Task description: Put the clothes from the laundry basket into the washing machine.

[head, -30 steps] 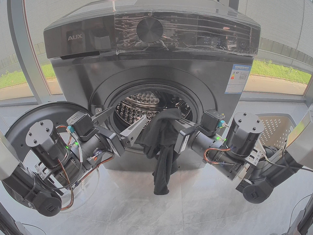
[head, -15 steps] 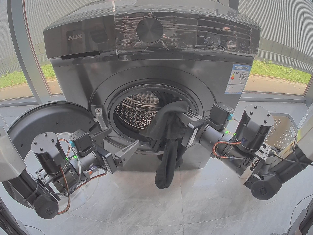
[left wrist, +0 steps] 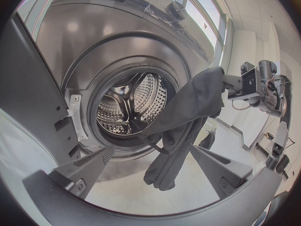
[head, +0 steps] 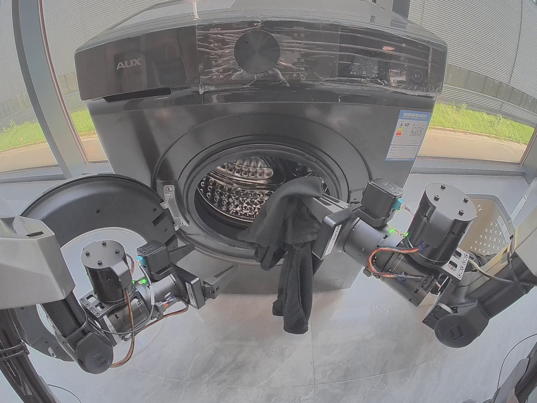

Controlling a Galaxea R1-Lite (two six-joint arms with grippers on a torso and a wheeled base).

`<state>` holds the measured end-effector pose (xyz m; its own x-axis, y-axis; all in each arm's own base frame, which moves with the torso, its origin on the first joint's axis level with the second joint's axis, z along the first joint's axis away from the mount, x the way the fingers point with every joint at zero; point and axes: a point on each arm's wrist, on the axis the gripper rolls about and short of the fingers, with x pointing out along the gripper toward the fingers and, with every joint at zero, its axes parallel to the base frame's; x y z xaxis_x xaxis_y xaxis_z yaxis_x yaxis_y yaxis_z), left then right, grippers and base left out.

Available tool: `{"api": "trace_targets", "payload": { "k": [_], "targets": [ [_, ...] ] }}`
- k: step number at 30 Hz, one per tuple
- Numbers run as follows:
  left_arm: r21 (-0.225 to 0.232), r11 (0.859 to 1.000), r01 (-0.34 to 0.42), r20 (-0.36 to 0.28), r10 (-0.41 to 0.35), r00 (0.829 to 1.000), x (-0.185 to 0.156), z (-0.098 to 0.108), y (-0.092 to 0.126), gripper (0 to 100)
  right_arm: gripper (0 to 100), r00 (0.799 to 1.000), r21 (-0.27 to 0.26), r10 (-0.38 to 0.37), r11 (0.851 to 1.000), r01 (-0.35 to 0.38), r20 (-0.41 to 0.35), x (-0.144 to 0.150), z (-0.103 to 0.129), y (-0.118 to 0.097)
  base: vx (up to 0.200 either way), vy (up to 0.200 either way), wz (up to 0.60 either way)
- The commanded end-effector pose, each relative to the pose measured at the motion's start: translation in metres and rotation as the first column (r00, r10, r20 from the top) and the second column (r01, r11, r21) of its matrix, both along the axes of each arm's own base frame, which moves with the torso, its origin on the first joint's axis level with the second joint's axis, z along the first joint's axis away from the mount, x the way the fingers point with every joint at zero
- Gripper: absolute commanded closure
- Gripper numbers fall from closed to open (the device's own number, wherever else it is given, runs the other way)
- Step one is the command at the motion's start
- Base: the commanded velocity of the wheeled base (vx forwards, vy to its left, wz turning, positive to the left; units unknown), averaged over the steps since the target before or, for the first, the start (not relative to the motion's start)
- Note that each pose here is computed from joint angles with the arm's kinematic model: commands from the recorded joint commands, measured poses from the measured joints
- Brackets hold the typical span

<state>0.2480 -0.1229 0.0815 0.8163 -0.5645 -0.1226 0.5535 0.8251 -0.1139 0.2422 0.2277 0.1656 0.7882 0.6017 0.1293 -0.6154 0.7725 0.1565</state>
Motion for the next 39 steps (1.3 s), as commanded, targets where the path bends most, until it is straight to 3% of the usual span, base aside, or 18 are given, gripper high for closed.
{"api": "trace_targets", "payload": {
  "k": [1,7,22,28,34,39],
  "targets": [
    [0.025,1.000,-0.008,-0.032,0.009,0.999,0.009,-0.014,-0.001,0,100,1.000,0.001,0.005,1.000,-0.005,0.001,-0.002,0.001,0.001,0.000,0.000,0.00],
    [0.048,0.999,0.003,-0.036,-0.001,0.999,0.016,-0.023,-0.006,0,100,1.000,0.005,0.020,1.000,-0.020,0.006,-0.005,0.001,0.004,0.000,0.000,0.00],
    [0.047,0.999,0.001,0.044,-0.003,0.999,0.048,-0.025,-0.018,0,100,0.999,0.009,0.040,0.999,-0.040,0.009,-0.011,0.002,0.009,0.000,0.000,0.00],
    [0.059,0.997,0.047,0.096,-0.053,0.994,0.059,-0.023,-0.025,0,100,0.999,0.005,0.048,0.999,-0.048,0.005,-0.013,0.000,0.011,0.000,0.000,0.00],
    [0.053,0.990,0.127,0.113,-0.133,0.985,0.061,-0.021,-0.028,0,100,0.999,0.004,0.053,0.999,-0.053,0.004,-0.014,0.000,0.012,0.000,0.000,0.00],
    [0.069,0.986,0.152,0.125,-0.160,0.979,0.060,-0.021,-0.027,0,100,0.999,0.003,0.053,0.999,-0.053,0.001,-0.014,-0.001,0.012,0.000,0.000,0.00]
  ]
}}
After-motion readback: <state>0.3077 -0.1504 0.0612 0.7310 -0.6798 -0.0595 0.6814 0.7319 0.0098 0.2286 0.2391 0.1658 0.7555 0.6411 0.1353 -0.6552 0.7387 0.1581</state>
